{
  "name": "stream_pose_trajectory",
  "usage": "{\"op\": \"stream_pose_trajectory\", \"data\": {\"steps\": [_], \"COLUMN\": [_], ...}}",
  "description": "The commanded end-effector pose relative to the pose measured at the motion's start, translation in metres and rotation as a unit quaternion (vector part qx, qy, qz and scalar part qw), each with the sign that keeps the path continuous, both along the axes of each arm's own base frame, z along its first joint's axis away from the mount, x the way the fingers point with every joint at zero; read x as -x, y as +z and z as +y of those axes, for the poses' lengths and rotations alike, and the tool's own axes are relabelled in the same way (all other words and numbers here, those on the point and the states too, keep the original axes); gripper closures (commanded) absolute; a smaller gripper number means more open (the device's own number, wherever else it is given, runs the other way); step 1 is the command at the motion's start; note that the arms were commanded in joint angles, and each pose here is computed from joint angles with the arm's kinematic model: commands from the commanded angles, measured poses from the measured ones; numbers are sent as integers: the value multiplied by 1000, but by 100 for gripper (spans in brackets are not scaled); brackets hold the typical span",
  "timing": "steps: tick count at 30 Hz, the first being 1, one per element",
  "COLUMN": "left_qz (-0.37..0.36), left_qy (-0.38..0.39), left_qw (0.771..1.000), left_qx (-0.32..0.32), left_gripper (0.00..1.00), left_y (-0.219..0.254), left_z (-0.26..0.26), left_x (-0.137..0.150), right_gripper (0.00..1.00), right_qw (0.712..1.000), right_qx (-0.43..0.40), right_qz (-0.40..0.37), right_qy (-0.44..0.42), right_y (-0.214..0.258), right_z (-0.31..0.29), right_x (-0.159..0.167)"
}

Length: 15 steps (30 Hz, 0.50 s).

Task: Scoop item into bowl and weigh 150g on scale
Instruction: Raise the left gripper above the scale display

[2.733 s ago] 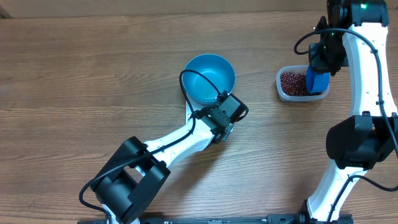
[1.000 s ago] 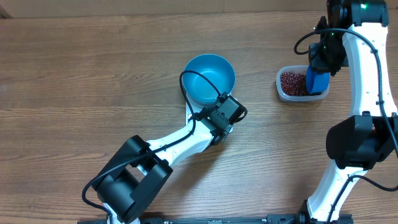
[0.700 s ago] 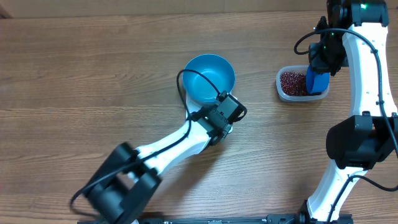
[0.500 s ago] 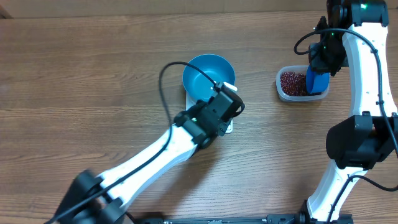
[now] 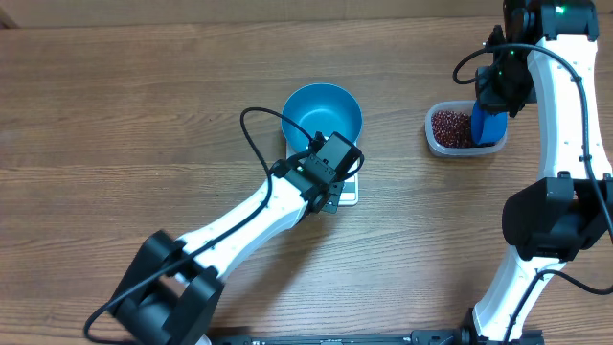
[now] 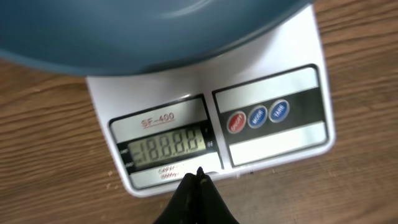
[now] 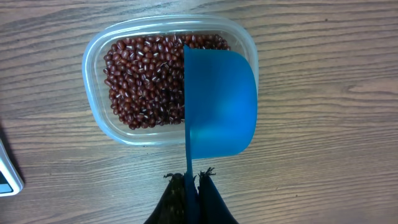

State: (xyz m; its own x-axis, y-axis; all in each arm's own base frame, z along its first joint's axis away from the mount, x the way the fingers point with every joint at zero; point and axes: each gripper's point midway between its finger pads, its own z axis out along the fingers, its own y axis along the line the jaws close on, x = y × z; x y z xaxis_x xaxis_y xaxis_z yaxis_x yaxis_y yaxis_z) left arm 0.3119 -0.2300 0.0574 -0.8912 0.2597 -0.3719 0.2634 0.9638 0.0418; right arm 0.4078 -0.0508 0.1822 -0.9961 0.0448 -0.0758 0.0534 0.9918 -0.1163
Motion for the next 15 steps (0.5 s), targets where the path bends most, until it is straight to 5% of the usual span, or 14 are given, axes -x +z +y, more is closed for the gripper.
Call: {"op": "stream_pose_trajectory", "data": {"steps": [1,15], "left_qz": [14,21], "left_qy": [13,4], "left_qw": [1000,1000], "left_qx": [5,12], "left_gripper": [96,96], "left_y": [-9,-8], "left_z": [1,-2], "left_x": [-1,2], "right_gripper": [96,96], "right_qw": [1000,1000], "right_qx": [-2,-2], "right_qz": [-9,-10], "right_qy": [0,0], "right_y": [6,6], "right_z": [2,2], "right_x": [-1,-1]}}
